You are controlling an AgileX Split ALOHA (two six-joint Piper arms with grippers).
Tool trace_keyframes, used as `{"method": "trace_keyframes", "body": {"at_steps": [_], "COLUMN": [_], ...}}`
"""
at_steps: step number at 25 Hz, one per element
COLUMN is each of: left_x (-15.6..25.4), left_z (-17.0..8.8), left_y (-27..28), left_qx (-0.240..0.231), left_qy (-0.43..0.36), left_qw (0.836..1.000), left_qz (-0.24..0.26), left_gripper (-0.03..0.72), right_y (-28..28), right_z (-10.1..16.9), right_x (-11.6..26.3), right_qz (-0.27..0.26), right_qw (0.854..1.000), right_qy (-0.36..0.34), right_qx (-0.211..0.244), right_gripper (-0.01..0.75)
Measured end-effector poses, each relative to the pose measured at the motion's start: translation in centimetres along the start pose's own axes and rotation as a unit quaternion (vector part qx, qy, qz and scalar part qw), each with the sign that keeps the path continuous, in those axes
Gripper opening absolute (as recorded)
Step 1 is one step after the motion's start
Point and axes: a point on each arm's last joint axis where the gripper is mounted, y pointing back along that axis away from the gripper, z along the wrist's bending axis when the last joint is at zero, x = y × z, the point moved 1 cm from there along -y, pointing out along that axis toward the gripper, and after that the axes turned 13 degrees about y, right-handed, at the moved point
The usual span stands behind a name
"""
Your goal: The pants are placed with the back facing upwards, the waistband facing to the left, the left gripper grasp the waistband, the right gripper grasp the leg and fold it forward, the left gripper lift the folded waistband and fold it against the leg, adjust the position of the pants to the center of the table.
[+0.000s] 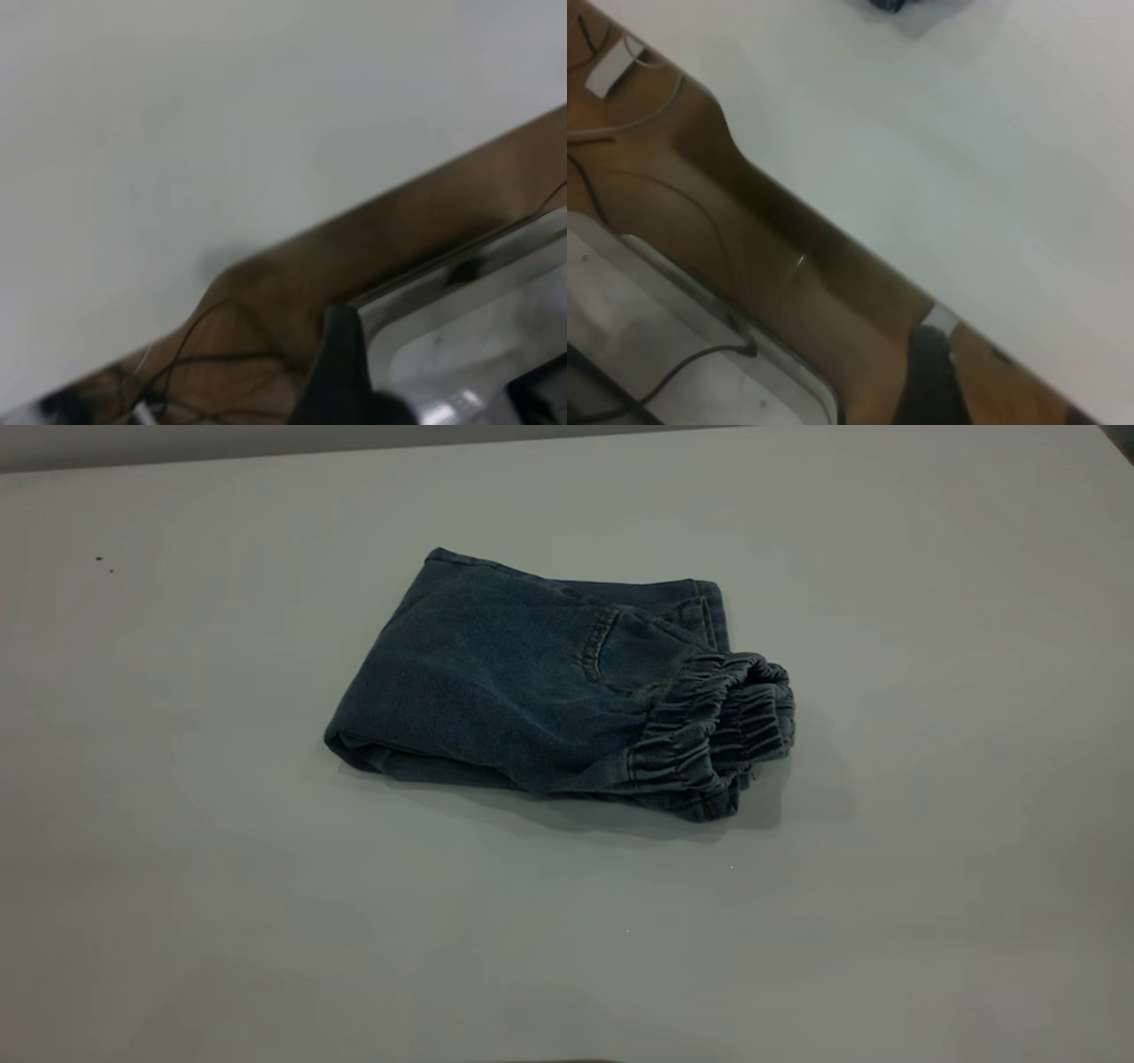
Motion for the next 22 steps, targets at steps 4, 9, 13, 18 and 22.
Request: {"method": "trace_keyframes", "body": {"at_steps": [4, 9, 13, 18, 22], "left_x": [2.5, 4.1, 5.3, 6.0, 6.2], "left_z": [0.9, 1.0, 1.0, 1.0, 1.0], "left_y": [-0.6, 0.9, 1.0, 1.6, 1.8], "left_qx": [-0.029, -0.025, -0.014, -0.007, -0.006], "left_qy": [0.011, 0.005, 0.004, 0.001, 0.001], "left_qw": [0.999, 0.996, 0.992, 0.986, 0.985], "left_qz": [-0.014, -0.085, -0.129, -0.166, -0.173], "left_gripper": [0.57, 0.57, 0.57, 0.57, 0.57], "right_y": [0.2, 0.7, 0.7, 0.7, 0.7], "right_z": [0.5, 0.6, 0.7, 0.7, 0.7], "right_x": [1.4, 1.8, 1.9, 1.8, 1.8], "right_qz": [-0.049, -0.076, -0.079, -0.079, -0.079], "right_qw": [0.999, 0.997, 0.997, 0.997, 0.997], "right_qy": [-0.004, -0.004, -0.005, -0.005, -0.005], "right_qx": [-0.001, 0.001, -0.003, -0.003, -0.003], "right_gripper": [0.435, 0.435, 0.435, 0.435, 0.435]}}
